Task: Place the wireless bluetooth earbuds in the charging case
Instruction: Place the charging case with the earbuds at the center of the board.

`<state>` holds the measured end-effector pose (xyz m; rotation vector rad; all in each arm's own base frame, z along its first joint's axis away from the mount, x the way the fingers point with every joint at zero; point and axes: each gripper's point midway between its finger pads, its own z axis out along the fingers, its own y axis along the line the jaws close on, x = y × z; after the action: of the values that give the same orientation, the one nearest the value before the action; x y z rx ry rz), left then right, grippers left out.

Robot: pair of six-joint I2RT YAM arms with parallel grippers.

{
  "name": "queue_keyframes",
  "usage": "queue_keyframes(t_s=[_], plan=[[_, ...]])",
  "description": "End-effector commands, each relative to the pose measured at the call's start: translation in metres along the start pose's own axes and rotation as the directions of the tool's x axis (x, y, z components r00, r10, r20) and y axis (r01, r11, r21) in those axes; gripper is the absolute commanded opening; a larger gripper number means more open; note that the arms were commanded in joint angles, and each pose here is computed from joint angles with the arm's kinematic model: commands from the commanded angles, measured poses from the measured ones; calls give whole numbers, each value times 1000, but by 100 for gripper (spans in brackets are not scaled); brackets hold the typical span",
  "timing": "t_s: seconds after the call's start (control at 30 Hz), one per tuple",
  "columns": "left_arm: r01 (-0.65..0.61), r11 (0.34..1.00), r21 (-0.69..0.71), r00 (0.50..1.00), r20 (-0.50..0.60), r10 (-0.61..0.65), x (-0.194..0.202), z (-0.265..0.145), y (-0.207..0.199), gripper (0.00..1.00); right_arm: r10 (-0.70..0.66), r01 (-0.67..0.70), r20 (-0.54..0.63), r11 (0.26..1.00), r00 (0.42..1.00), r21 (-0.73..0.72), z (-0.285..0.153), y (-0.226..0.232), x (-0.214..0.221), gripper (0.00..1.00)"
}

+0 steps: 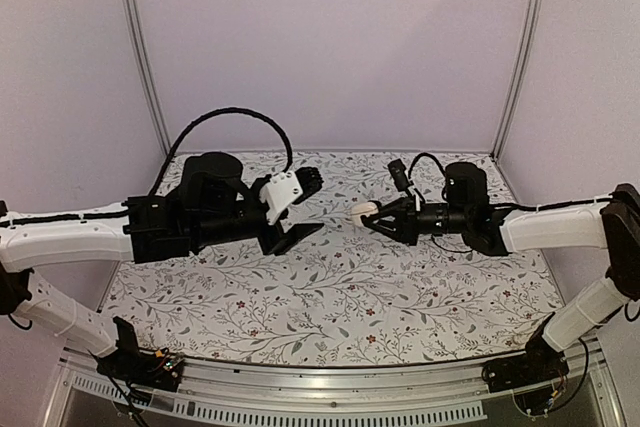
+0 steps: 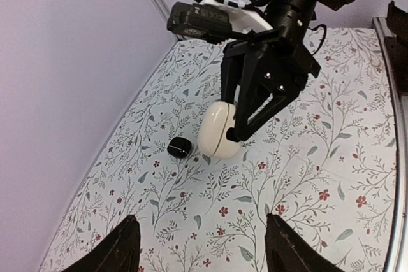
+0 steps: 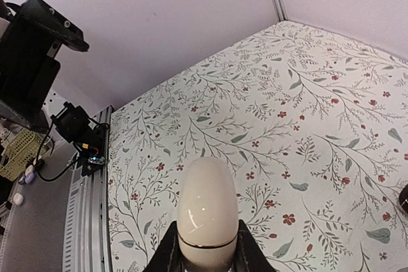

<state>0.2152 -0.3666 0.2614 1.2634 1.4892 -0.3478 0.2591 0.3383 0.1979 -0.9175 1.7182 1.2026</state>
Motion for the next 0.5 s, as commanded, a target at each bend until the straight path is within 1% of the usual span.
queue_keyframes(t_s=[0.0,0.1,0.17,0.27,0.33,0.47], plan=[[167,978,-128,986,51,-161,3,-1,34,68,118,-110,-85,990,989,86,18,-34,10,0],[257,933,-253,965,22,-260,22,-2,58,71,148,-133,-131,984,980,116,37,-53,13,1],[317,902,-295,946,34,-321,30,-7,69,73,186,-163,-163,976,969,147,50,-72,27,3],[385,871,-305,921,71,-383,35,-16,76,78,236,-200,-185,960,954,194,59,-96,36,3],[392,867,-308,918,80,-387,38,-21,76,79,280,-235,-209,947,937,219,62,-115,50,4],[397,866,-304,917,94,-388,40,-30,75,80,311,-250,-234,934,921,257,72,-142,60,4]])
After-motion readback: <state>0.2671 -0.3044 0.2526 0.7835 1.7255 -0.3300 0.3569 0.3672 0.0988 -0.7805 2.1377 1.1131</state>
